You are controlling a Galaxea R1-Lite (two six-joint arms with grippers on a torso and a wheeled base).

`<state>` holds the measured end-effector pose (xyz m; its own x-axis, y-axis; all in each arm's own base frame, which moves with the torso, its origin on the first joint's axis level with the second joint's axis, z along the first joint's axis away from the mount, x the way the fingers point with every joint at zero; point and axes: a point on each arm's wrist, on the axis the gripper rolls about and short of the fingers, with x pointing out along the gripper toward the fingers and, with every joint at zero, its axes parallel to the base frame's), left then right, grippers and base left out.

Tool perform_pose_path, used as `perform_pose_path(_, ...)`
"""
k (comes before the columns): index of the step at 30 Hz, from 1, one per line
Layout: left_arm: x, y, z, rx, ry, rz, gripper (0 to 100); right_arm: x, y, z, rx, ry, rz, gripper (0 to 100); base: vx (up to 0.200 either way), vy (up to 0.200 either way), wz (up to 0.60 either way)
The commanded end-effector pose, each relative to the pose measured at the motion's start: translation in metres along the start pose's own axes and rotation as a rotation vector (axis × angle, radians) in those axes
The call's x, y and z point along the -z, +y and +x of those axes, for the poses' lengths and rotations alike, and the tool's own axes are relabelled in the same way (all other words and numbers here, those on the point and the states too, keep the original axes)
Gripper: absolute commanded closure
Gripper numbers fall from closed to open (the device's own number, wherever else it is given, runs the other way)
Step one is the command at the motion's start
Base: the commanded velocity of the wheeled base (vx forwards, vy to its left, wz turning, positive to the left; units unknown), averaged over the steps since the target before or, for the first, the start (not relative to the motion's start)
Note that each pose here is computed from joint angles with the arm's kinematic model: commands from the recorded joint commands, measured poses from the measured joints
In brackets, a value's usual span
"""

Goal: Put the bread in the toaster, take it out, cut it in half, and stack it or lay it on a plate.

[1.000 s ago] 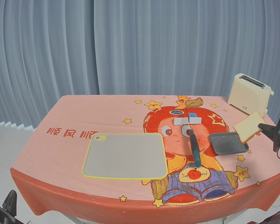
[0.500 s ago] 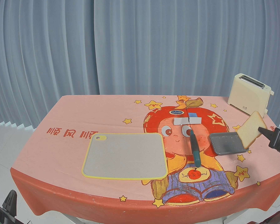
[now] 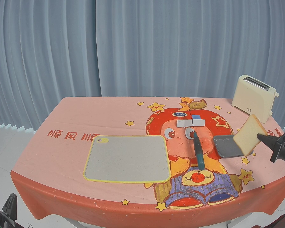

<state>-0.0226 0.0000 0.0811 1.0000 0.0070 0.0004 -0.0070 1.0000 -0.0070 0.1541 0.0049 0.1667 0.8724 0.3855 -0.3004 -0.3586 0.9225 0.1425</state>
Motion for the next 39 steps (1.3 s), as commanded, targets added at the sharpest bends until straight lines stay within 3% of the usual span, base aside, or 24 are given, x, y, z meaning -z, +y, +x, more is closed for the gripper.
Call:
perform_pose_path(1,0.005,0.0,0.001,-0.001,0.019,-0.001,100,0.011,0.002,0.0,-0.032,0.038,-0.016,100,0.0,0.0,0.0)
perform_pose_path(28,0.005,0.0,0.001,-0.001,0.019,-0.001,100,0.017,0.013,0.006,-0.112,0.072,-0.03,100,0.0,0.0,0.0)
perform_pose_path(39,0.005,0.0,0.001,-0.001,0.019,-0.001,100,0.012,0.023,-0.002,-0.161,0.024,-0.065,100,0.0,0.0,0.0)
